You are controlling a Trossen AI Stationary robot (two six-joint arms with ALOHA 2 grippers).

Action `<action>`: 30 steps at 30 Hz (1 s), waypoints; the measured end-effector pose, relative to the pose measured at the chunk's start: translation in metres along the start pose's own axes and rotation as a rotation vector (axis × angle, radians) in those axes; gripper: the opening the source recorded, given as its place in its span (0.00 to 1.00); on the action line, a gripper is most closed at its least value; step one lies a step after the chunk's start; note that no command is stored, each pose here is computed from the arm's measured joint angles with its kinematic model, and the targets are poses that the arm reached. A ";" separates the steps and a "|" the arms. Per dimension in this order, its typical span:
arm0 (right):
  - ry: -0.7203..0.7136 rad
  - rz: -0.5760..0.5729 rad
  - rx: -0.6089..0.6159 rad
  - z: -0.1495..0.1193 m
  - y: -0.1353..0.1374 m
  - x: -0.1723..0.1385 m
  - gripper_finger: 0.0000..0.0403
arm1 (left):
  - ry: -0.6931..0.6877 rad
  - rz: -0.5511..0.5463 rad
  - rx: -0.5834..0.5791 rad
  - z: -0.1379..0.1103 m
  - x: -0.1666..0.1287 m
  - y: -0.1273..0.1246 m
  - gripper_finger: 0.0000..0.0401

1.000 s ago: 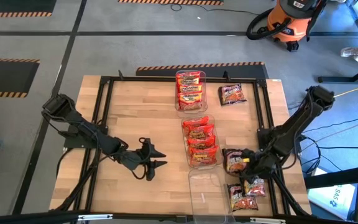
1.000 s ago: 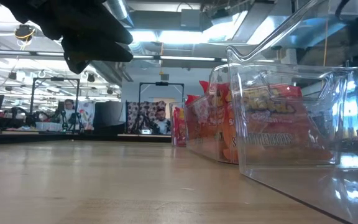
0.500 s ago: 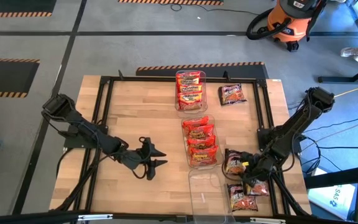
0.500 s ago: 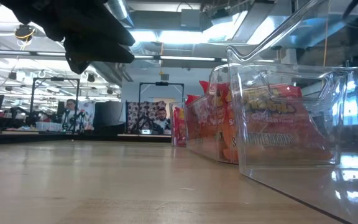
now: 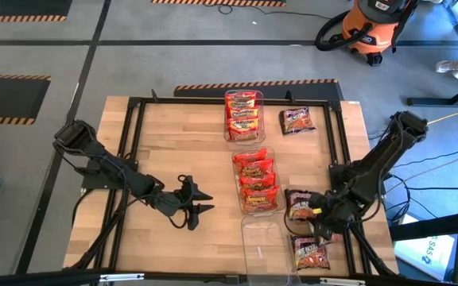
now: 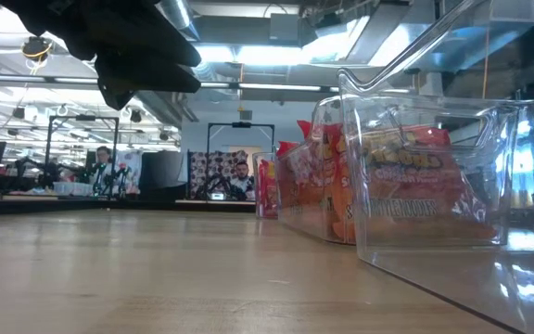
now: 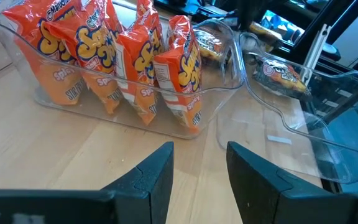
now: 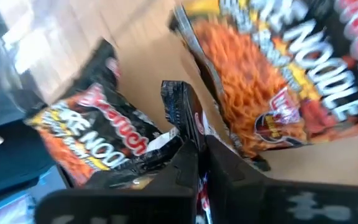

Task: Sort Maruchan noodles
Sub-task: Put the black noddle pack into the bottom transparent bin

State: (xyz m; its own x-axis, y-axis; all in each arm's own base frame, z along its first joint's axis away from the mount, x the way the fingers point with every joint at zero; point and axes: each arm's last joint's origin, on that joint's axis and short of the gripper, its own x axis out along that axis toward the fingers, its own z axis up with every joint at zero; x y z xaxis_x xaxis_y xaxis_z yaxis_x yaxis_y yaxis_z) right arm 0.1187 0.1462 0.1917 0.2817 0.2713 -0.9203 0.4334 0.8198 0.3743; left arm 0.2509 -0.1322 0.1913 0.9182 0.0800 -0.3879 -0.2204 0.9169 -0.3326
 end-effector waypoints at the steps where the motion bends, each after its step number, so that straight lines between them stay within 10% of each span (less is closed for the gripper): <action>1: -0.012 -0.008 -0.014 0.001 0.004 -0.006 0.00 | 0.000 0.000 0.000 0.000 0.000 0.000 0.35; 19: -0.416 -0.027 -0.186 0.025 0.047 -0.092 0.00 | -0.059 0.029 -0.053 0.009 0.005 0.006 0.36; 30: -0.741 -0.018 -0.366 0.059 0.070 -0.097 0.00 | -0.173 -0.037 -0.055 0.028 0.009 0.007 0.57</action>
State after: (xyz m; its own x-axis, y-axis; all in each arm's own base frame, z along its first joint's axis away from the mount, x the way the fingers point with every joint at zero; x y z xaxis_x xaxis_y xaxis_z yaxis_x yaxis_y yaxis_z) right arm 0.1717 0.1475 0.3138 0.8243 -0.0410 -0.5647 0.1727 0.9681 0.1817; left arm 0.2674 -0.1144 0.2097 0.9679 0.1170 -0.2225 -0.1987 0.8981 -0.3923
